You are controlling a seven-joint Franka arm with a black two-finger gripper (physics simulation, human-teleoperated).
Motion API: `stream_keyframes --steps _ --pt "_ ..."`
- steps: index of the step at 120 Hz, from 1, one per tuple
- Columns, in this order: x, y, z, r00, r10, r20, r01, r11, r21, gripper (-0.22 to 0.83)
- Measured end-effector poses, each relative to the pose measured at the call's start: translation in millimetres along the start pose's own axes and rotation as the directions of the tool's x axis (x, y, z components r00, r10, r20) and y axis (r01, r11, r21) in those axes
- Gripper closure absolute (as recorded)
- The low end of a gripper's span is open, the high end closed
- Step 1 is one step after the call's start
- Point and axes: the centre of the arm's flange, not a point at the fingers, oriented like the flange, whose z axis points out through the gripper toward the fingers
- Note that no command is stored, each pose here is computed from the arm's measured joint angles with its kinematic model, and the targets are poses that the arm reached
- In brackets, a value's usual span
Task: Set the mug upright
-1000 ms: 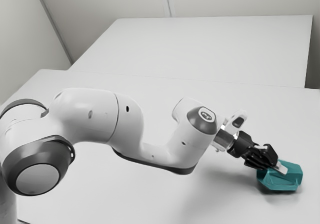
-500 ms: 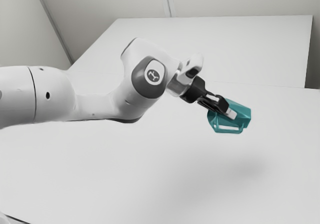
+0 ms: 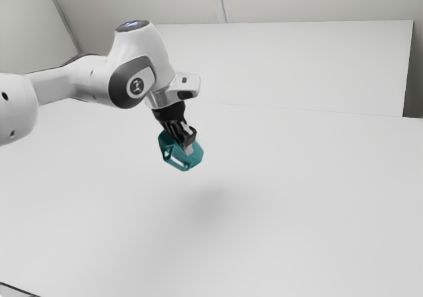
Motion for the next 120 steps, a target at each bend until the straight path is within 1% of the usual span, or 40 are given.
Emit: stream_keyframes --steps 11,19,27,41,61,95,108,120 --pt "-7 22 15 0.997 0.026 0.076 -0.029 0.999 0.038 0.79" --pt "-11 26 23 0.993 0.023 0.115 -0.031 0.997 0.065 0.79" --pt "-17 14 28 0.990 -0.008 0.141 -0.005 0.996 0.091 0.79" --pt "-25 -20 35 0.983 -0.089 0.164 0.068 0.989 0.130 0.79" --pt "-30 -58 48 0.970 -0.176 0.165 0.151 0.977 0.153 0.79" --pt "-32 -103 66 0.959 -0.261 0.109 0.241 0.956 0.166 0.79" --pt "-29 -106 78 0.957 -0.268 0.112 0.248 0.955 0.163 0.79" --pt "-17 -86 91 0.967 -0.229 0.115 0.209 0.964 0.162 0.79"
